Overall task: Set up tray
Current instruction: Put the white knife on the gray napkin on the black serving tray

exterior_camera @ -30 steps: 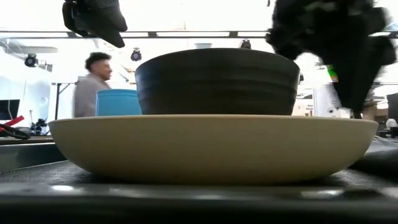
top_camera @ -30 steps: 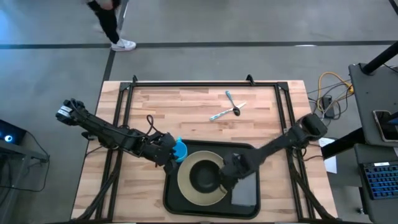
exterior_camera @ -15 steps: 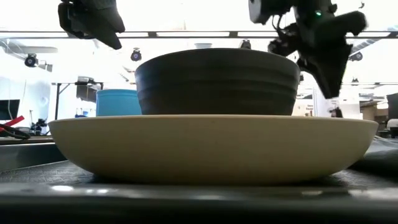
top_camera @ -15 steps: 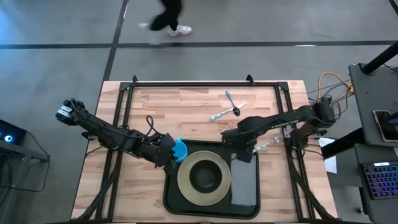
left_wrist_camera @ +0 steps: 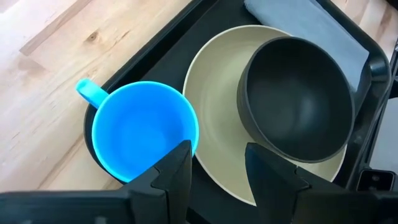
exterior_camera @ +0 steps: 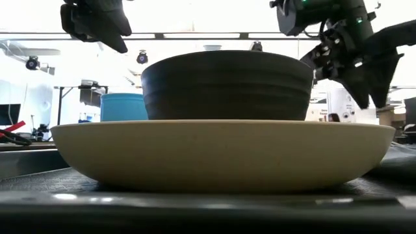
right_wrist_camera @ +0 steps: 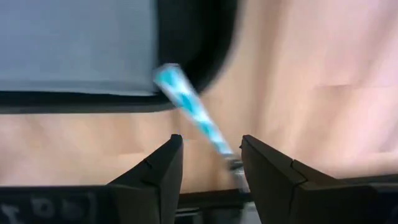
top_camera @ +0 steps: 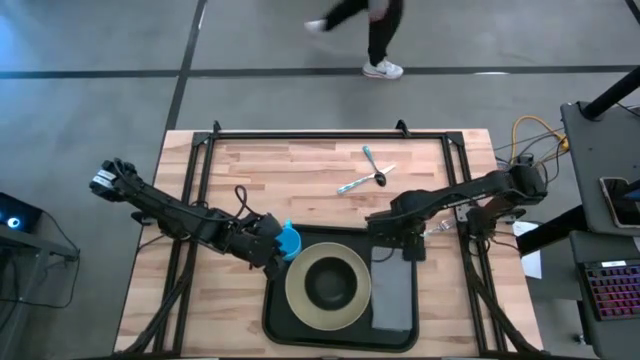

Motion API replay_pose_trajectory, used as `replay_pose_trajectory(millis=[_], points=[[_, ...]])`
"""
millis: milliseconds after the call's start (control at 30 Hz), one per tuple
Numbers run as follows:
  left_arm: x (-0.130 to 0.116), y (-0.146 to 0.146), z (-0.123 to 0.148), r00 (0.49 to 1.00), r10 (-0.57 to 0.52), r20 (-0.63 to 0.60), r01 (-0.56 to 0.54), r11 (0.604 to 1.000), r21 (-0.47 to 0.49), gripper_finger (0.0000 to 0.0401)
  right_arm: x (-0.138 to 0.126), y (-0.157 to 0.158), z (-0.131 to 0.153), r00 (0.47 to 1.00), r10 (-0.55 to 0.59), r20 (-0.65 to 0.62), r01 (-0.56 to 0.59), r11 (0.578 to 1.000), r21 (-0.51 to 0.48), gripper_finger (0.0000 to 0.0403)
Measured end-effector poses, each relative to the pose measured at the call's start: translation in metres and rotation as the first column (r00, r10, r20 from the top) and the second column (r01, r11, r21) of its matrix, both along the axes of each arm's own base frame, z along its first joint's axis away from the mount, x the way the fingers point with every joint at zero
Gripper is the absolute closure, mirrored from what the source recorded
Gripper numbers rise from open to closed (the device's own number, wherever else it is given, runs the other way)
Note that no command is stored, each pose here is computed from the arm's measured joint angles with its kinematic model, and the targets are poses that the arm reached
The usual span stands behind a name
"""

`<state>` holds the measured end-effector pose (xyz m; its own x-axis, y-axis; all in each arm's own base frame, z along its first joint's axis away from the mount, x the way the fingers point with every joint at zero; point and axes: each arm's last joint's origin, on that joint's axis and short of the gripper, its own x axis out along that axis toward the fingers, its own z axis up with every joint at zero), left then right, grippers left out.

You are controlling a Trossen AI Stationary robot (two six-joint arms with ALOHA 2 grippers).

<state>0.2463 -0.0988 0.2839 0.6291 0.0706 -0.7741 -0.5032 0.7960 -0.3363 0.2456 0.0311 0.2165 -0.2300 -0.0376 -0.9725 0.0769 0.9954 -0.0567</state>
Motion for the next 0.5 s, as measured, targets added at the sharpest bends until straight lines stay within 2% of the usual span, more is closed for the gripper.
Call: replay_pose_trajectory(millis=[67, 133, 167, 233, 300, 367, 433, 500], points=[[0.000, 0.000, 0.000, 1.000, 0.006, 0.003, -0.006, 1.000, 0.006, 0.0270, -0.004, -0.002, 0.005, 0.999, 0.044, 0.027, -0.043, 0.998, -0.050, 0.0253], [0.000, 0.001, 0.000, 1.000, 0.013, 0.006, -0.013, 1.000, 0.010, 0.0270, -0.009, -0.004, 0.008, 0.998, 0.039, 0.043, -0.036, 0.996, -0.080, 0.0255], [0.000, 0.001, 0.000, 1.000, 0.016, 0.007, -0.016, 1.000, 0.010, 0.0270, -0.011, -0.005, 0.010, 0.998, -0.007, 0.056, 0.011, 0.996, -0.085, 0.0257], [0.001, 0.002, 0.000, 1.000, 0.025, 0.007, -0.025, 1.000, 0.006, 0.0270, -0.013, -0.012, 0.013, 0.982, -0.170, 0.080, 0.176, 0.982, -0.074, 0.0261], [0.001, 0.003, 0.000, 0.999, 0.038, 0.009, -0.038, 0.999, 0.003, 0.0270, -0.012, -0.023, 0.014, 0.922, -0.374, 0.097, 0.379, 0.925, -0.037, 0.0266], [0.002, 0.005, 0.000, 0.999, 0.044, 0.009, -0.044, 0.999, 0.003, 0.0270, -0.009, -0.035, 0.016, 0.831, -0.538, 0.143, 0.544, 0.839, -0.004, 0.0271], [0.003, 0.007, 0.000, 0.998, 0.056, 0.011, -0.056, 0.998, 0.006, 0.0270, -0.003, -0.047, 0.021, 0.746, -0.631, 0.211, 0.642, 0.766, 0.022, 0.0276], [0.003, 0.009, 0.000, 0.998, 0.066, 0.011, -0.066, 0.998, 0.007, 0.0270, 0.004, -0.063, 0.026, 0.674, -0.673, 0.305, 0.698, 0.715, 0.034, 0.0280]])
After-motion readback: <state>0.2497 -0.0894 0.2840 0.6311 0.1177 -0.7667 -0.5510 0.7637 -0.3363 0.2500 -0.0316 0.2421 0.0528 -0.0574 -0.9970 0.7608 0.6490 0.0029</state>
